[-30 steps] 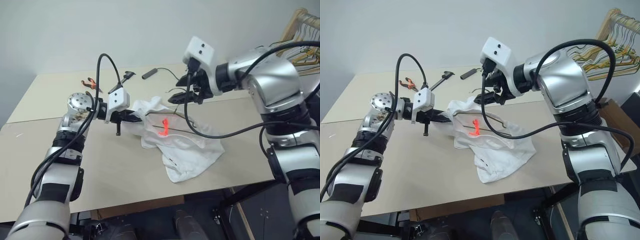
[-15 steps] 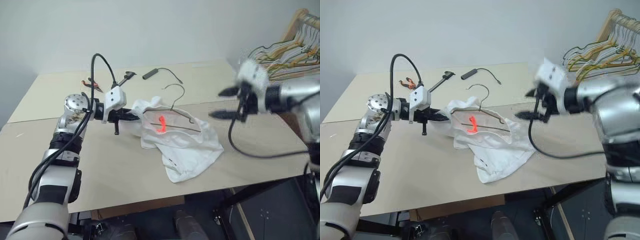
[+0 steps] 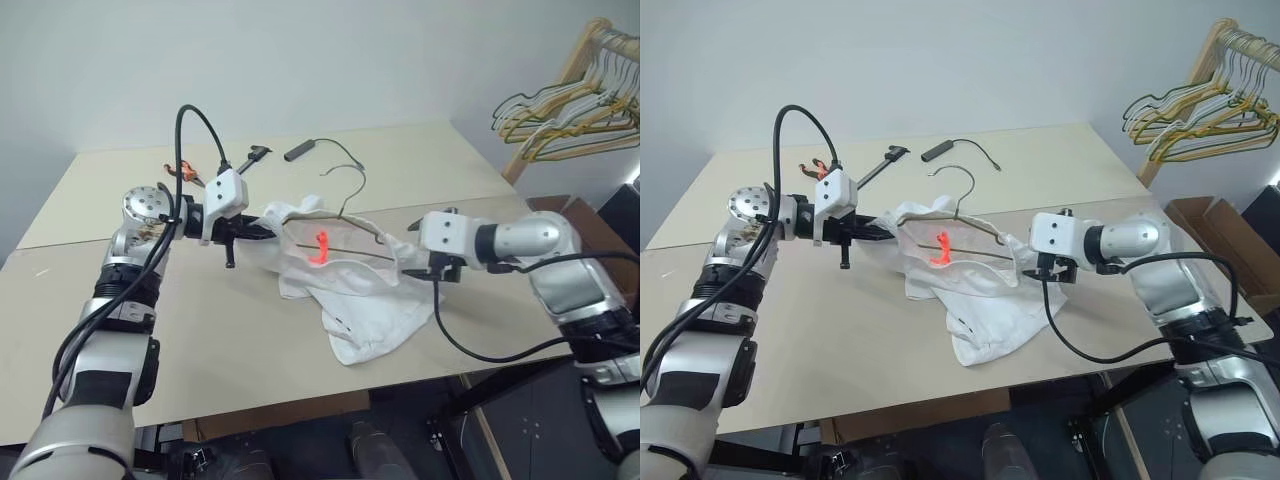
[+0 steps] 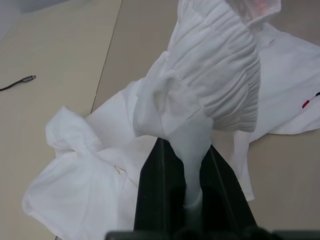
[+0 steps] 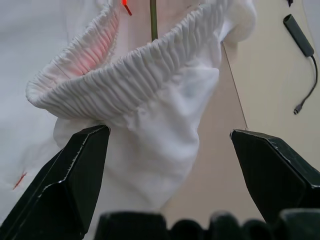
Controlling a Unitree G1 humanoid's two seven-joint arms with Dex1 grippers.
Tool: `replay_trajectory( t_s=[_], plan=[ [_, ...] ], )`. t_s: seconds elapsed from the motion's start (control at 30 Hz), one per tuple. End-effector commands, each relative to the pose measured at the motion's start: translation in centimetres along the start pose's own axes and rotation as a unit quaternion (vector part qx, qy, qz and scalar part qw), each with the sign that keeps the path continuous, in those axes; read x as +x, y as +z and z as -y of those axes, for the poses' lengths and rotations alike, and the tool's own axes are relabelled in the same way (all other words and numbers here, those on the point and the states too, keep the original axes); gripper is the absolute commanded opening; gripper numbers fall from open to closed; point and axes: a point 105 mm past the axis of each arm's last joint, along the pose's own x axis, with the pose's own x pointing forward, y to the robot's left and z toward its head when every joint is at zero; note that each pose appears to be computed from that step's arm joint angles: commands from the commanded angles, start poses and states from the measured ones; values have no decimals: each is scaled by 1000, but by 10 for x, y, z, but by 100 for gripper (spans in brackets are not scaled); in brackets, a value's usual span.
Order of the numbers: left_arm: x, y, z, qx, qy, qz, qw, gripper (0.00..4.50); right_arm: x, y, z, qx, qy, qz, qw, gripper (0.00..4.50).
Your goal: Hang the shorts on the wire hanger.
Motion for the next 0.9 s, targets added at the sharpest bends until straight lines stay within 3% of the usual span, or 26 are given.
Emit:
replay_trajectory(
  t_s=[0.03,0.23,0.37,0.67,0.9],
  plan=[
    [-8,20,-9,28,14,19,999,0,3,11,12,-28,1,11,1000,446],
    [-7,20,-6,29,11,22,999,0,23,16,19,9,45,21,999,446],
    [-7,19,-4,27,9,22,999,0,26,23,19,45,86,51,994,328],
    [-8,12,5,21,2,18,1000,0,18,30,13,85,152,77,982,7],
    [-2,14,9,19,-5,28,999,0,1,25,-2,117,186,85,972,3]
  ],
)
